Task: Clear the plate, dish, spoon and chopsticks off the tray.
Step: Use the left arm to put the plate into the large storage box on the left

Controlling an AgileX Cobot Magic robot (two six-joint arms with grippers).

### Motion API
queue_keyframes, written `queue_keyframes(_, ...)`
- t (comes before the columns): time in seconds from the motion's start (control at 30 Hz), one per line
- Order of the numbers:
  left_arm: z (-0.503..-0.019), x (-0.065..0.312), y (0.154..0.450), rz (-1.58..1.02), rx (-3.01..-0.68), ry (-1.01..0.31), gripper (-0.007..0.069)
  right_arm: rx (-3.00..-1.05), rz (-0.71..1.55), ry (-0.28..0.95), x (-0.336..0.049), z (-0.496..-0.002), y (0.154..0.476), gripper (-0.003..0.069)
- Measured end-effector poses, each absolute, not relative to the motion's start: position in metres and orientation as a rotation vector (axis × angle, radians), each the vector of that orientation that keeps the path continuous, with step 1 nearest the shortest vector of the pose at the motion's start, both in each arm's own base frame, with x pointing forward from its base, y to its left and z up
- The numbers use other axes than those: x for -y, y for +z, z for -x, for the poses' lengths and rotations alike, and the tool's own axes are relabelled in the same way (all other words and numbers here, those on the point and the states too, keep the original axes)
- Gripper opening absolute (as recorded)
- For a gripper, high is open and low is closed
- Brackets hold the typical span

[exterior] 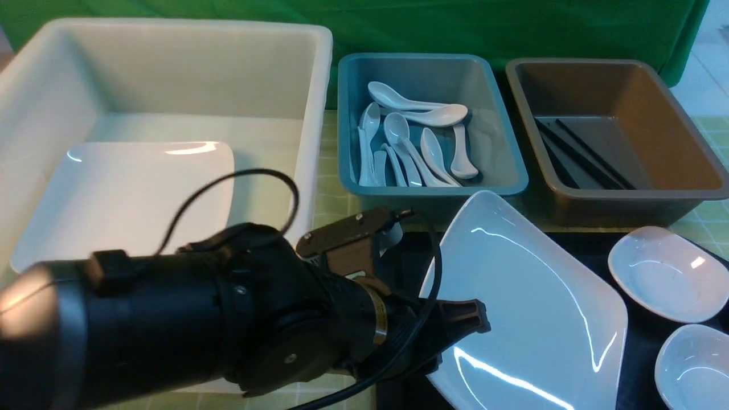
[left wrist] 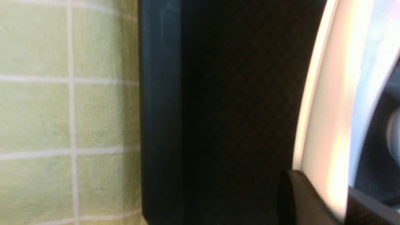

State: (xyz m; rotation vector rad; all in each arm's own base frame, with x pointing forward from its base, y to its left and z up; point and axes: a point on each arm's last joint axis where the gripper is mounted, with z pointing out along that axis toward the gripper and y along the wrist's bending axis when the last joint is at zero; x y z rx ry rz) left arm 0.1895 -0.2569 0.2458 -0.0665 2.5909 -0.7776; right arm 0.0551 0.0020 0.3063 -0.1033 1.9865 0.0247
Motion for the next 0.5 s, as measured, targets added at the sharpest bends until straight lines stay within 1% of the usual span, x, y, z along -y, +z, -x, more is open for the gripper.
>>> queue_keyframes(0.17, -0.179, 0.236, 0.285, -0.01, -2.492, -0.815, 0.0011, -1.987, 0.103, 0.025, -0.002, -0.055, 0.306, 0.0155)
queue_keyframes(0.23, -0.176, 0.223, 0.302, -0.002, -2.435, -0.852, 0.0011, -1.987, 0.103, 0.025, -0.002, -0.055, 0.306, 0.0157)
queue_keyframes(0.3, -0.175, 0.217, 0.31, 0.003, -2.405, -0.869, 0.0011, -1.987, 0.103, 0.025, -0.002, -0.055, 0.306, 0.0157)
queue_keyframes(0.33, -0.173, 0.21, 0.319, 0.014, -2.374, -0.89, 0.0011, -1.987, 0.103, 0.025, -0.002, -0.055, 0.306, 0.0157)
queue_keyframes(0.43, -0.167, 0.18, 0.351, 0.081, -2.242, -0.957, 0.0011, -1.987, 0.103, 0.025, -0.002, -0.055, 0.306, 0.0162)
queue_keyframes(0.47, -0.166, 0.17, 0.359, 0.107, -2.204, -0.969, 0.0011, -1.987, 0.103, 0.025, -0.002, -0.055, 0.306, 0.0162)
queue_keyframes(0.5, -0.166, 0.168, 0.361, 0.112, -2.196, -0.971, 0.0011, -1.987, 0.103, 0.025, -0.002, -0.055, 0.306, 0.0162)
